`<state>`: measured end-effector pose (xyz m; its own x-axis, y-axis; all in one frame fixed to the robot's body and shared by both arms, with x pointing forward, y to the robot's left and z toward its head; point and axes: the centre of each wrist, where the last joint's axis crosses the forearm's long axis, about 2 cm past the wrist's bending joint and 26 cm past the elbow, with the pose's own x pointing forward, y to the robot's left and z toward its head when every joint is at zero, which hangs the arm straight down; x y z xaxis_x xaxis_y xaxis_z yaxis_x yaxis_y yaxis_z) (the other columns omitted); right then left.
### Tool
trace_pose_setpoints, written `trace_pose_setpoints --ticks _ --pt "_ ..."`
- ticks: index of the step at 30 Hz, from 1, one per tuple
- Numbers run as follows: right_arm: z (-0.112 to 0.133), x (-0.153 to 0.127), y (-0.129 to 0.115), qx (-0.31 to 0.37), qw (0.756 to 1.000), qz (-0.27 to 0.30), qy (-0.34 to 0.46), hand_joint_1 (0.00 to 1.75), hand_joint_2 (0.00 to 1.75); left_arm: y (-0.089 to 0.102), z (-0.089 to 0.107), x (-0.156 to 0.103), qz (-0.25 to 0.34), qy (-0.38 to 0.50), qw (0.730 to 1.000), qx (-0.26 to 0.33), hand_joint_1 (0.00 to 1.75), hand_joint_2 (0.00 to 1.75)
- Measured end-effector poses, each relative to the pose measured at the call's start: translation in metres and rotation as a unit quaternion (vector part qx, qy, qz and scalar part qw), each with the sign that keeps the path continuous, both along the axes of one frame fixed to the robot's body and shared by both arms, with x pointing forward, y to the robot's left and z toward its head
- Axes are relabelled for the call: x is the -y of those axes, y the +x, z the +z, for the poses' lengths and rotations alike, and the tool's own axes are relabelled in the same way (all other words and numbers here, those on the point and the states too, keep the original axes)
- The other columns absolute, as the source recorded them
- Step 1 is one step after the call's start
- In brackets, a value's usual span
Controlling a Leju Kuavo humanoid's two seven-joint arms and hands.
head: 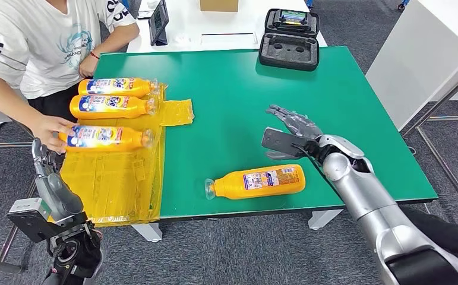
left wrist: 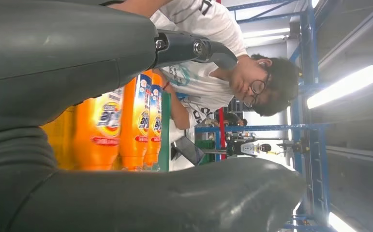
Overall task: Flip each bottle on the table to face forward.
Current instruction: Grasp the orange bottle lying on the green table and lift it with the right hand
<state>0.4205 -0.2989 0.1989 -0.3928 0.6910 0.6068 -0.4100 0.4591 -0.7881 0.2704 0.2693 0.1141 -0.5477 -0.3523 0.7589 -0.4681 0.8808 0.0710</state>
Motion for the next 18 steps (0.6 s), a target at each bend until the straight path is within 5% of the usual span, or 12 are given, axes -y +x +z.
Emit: trace_pose_setpoints --ticks 18 --pt "-0.024 -0.008 0.001 -0.060 0.995 0.075 -0.028 0.00 1.75 0.009 -0.008 0.002 0.002 0.003 1.000 -0.020 0.00 0.00"
